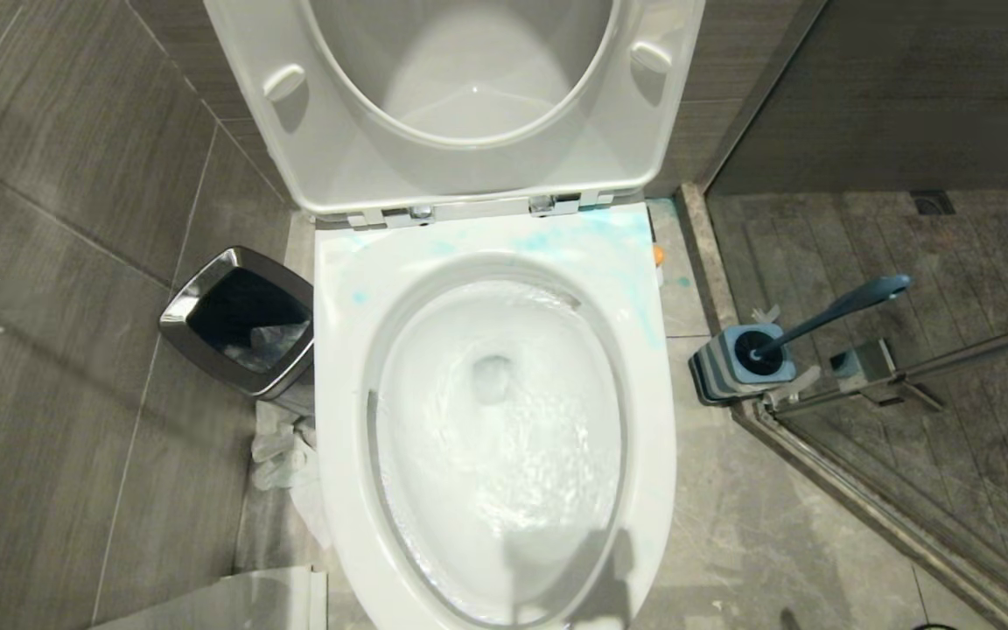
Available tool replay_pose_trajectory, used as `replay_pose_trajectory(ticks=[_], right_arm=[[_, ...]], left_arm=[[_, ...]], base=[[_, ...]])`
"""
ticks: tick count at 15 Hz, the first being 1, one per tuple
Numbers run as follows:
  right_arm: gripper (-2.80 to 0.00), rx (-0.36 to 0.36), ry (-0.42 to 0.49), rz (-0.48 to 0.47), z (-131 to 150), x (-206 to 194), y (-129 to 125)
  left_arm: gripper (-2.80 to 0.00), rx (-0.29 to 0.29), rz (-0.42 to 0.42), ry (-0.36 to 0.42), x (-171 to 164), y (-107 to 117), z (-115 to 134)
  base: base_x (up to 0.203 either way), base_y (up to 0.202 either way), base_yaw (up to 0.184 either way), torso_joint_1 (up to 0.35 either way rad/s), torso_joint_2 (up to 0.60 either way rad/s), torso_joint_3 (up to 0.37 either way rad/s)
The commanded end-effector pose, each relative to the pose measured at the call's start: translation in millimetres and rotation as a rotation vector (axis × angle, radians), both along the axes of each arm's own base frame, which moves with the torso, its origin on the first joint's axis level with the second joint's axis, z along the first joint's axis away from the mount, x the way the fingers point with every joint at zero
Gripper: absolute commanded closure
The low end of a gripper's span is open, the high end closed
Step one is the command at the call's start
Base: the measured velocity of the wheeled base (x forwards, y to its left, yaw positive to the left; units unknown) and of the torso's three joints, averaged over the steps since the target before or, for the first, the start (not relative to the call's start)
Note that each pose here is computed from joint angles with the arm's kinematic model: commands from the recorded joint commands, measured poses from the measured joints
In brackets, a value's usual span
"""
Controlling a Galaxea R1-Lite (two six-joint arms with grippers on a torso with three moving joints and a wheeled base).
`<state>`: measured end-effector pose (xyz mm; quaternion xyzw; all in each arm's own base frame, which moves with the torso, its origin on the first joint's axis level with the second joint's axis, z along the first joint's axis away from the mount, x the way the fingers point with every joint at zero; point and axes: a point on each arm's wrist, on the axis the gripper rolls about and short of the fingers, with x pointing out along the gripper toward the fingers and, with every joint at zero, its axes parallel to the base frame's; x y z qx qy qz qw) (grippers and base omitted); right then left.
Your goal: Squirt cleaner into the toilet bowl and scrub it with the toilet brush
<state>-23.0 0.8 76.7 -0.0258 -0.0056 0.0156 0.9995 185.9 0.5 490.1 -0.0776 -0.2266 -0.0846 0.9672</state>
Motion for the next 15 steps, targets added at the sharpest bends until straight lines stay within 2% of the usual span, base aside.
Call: replay_pose_trajectory(ticks=[1, 3, 5, 8, 10, 11, 15], right_arm=[[0.0, -0.001, 0.001, -0.001, 0.0, 0.1, 0.0], [0.0, -0.001, 0.001, 0.001, 0.0, 0.1, 0.0], [0.0, -0.001, 0.001, 0.001, 0.0, 0.1, 0.0], [0.0, -0.001, 0.001, 0.0, 0.0, 0.1, 0.0], [0.0, -0.001, 0.001, 0.001, 0.0, 0.1, 0.0], [0.0, -0.001, 0.001, 0.001, 0.0, 0.1, 0.0], [0.0, -0.001, 0.001, 0.001, 0.0, 0.1, 0.0]], left_arm=[[0.0, 0.005, 0.012, -0.118, -83.0, -0.8, 16.5], [0.0, 0.029, 0.048, -0.044, -116.3, -0.2, -1.0], [0.0, 0.07, 0.083, 0.088, -141.3, -0.8, -32.4], [0.0, 0.202, 0.143, 0.225, -167.4, -2.2, -80.7], [0.0, 0.275, 0.172, 0.266, -185.0, -3.3, -112.8], [0.0, 0.293, 0.18, 0.275, -196.0, -4.1, -129.5], [0.0, 0.304, 0.21, 0.283, -236.1, -6.7, -198.1]], base=[[0.0, 0.0, 0.0, 0.0, 0.0, 0.0], [0.0, 0.0, 0.0, 0.0, 0.0, 0.0], [0.0, 0.0, 0.0, 0.0, 0.0, 0.0], [0.0, 0.0, 0.0, 0.0, 0.0, 0.0], [0.0, 0.0, 0.0, 0.0, 0.0, 0.0], [0.0, 0.0, 0.0, 0.0, 0.0, 0.0], [0.0, 0.0, 0.0, 0.0, 0.0, 0.0]])
